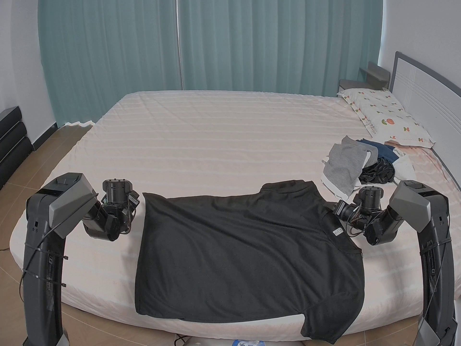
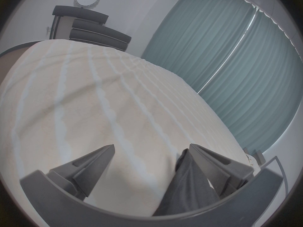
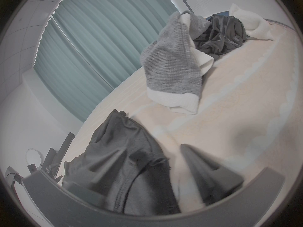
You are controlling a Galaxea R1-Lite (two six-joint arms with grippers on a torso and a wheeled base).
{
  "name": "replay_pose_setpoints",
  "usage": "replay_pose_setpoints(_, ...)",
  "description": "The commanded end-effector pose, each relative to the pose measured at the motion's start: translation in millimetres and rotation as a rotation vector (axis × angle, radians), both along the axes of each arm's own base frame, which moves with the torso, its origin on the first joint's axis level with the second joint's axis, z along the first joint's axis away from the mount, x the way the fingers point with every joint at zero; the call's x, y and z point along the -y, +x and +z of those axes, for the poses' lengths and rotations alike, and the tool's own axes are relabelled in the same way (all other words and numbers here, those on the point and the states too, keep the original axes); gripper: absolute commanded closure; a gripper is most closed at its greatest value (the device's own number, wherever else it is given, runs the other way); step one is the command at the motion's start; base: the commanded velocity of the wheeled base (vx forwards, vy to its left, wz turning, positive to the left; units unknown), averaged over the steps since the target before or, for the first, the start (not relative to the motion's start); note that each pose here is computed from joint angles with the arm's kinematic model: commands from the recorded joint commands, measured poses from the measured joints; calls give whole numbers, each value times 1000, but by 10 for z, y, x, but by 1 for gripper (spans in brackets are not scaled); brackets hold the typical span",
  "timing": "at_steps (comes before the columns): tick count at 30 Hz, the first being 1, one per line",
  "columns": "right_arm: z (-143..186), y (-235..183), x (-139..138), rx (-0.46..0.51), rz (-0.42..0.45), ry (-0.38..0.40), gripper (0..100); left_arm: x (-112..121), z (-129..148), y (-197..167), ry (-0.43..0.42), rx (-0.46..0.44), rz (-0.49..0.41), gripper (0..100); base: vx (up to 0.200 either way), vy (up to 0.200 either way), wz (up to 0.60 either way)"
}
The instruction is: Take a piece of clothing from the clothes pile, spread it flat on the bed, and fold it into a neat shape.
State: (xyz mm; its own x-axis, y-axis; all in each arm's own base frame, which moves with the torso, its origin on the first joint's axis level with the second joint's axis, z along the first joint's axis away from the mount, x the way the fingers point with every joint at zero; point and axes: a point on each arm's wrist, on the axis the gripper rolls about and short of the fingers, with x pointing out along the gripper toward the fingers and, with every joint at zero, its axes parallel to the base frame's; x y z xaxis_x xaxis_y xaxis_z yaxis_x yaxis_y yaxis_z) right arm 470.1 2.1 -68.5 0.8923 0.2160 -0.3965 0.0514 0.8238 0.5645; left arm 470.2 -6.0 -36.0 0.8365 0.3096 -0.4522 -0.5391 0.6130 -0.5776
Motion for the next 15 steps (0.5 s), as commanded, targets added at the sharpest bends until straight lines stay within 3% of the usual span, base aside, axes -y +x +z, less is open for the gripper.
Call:
replay_pose_setpoints(1,-31,2,80,-5,-19,-1,100,-64,163,-158,-7,-10,13,0,0,0,0)
replay_pose_setpoints(7,13,5,203,4,-47,-1,100,-58,151,-289,-24,-42,11,0,0,0,0)
replay_pose_setpoints(15,38,1,275,9,-65,4,100,-44,252,-552,-127,-67,-23,0,0,0,0)
